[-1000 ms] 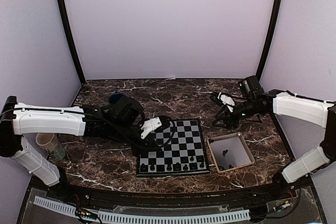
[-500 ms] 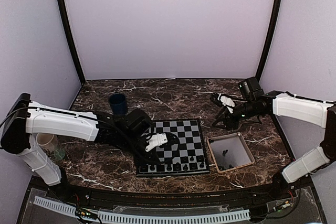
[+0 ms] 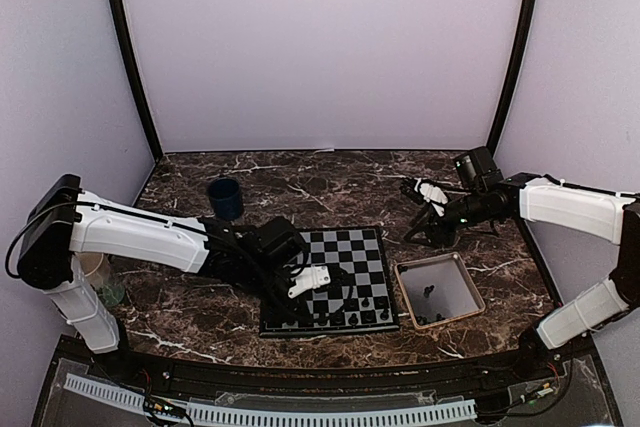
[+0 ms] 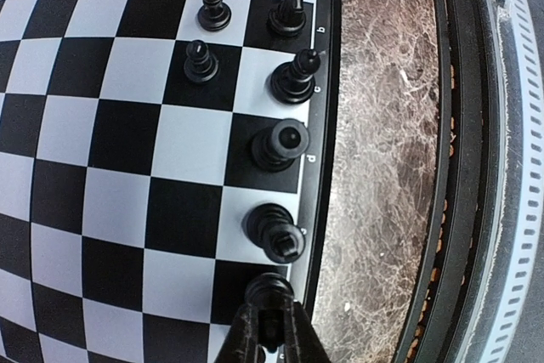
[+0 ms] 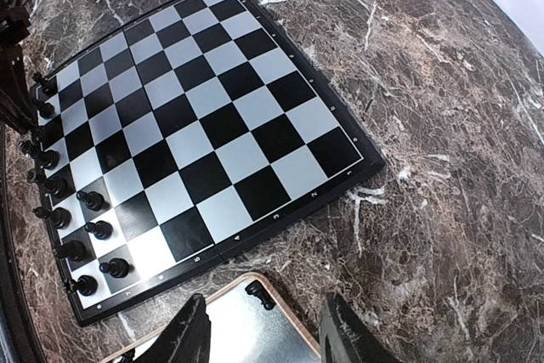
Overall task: Set up the chess pieces on the board
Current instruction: Place the bishop on f8.
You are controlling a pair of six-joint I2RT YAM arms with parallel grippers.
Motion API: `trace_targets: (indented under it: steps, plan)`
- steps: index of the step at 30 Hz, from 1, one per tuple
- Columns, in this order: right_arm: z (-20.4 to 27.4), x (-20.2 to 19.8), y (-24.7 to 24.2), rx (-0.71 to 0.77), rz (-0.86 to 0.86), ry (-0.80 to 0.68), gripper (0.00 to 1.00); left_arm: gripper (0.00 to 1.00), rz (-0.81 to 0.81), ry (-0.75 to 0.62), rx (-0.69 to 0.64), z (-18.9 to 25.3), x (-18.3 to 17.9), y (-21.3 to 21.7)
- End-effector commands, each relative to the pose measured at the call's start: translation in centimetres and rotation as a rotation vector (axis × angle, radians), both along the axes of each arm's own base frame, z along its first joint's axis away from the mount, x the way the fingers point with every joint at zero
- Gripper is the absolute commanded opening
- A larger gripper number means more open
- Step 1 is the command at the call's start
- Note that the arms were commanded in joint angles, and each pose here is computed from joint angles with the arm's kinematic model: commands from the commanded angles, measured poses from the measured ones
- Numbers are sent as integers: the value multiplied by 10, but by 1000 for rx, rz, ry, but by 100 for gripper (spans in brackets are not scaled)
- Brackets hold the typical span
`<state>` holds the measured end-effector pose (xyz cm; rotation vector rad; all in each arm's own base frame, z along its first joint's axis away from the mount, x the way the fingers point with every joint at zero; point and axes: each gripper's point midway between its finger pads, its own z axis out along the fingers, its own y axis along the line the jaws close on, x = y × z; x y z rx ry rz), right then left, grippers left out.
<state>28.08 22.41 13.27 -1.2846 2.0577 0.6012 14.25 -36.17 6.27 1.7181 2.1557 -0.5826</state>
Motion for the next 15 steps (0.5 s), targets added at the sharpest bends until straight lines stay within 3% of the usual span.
trace_targets:
  steps: [1,15]
  plan:
    - [-2,1,-2,-5,-2,-13,45,10,-29,2,4,4,-3,-6]
    - [-2,2,-3,-8,-2,-14,45,10,-5,-32,47,-2,2,5]
